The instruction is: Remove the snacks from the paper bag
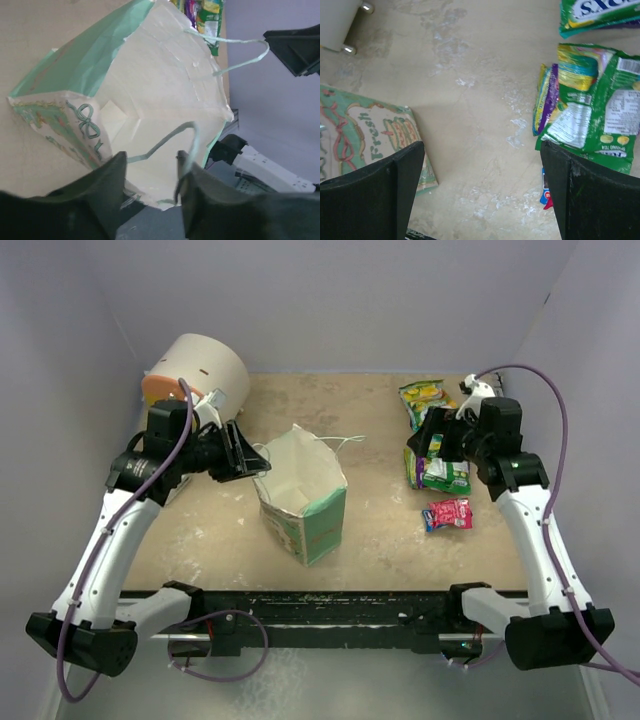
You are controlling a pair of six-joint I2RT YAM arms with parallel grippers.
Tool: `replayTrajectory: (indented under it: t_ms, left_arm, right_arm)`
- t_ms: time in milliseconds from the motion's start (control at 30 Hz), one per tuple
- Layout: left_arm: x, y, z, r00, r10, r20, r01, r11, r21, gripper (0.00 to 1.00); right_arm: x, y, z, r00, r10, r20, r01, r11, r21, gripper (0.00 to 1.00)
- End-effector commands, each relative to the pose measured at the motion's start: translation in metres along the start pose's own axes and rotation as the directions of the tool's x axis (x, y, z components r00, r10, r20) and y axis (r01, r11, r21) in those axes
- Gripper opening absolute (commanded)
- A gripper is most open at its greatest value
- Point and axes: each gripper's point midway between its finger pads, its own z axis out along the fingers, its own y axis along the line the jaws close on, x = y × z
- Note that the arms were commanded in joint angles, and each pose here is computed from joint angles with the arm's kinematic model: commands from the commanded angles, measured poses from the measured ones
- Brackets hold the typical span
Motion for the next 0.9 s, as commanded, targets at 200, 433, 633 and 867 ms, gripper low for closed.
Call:
replayTrajectory:
  t_ms: [200,433,633,867]
  left_arm:
    - [-0.005,-0.002,-0.025,0.987,0.114,0.113,-0.111,0.993,-0.028,0.99]
    - [-0.008,0.002,-0.049,0.977,0.147,0.152,-0.129,0.984,-0.122,0.99]
    - [-0.021,0.035,-0.093,0.952,0.234,0.198,-0.137,0.902,-0.409,0.99]
    - [-0.071,0.023,-0.148,0.828,0.406,0.387,-0.145,0.822,-0.551,0.99]
  right_arm:
    - [-0.033,0.038,-0.027,0.985,-0.122,0.124,0.133,0.988,-0.084,1.0]
    - [-0.028,0.035,-0.047,0.993,-0.054,0.1,0.059,0.998,-0.039,1.0]
    - [-0.038,0.037,-0.074,0.992,-0.014,0.123,0.015,1.0,-0.008,1.0]
    - [-0.054,0.032,-0.106,0.977,-0.003,0.213,-0.007,0.999,0.049,1.0]
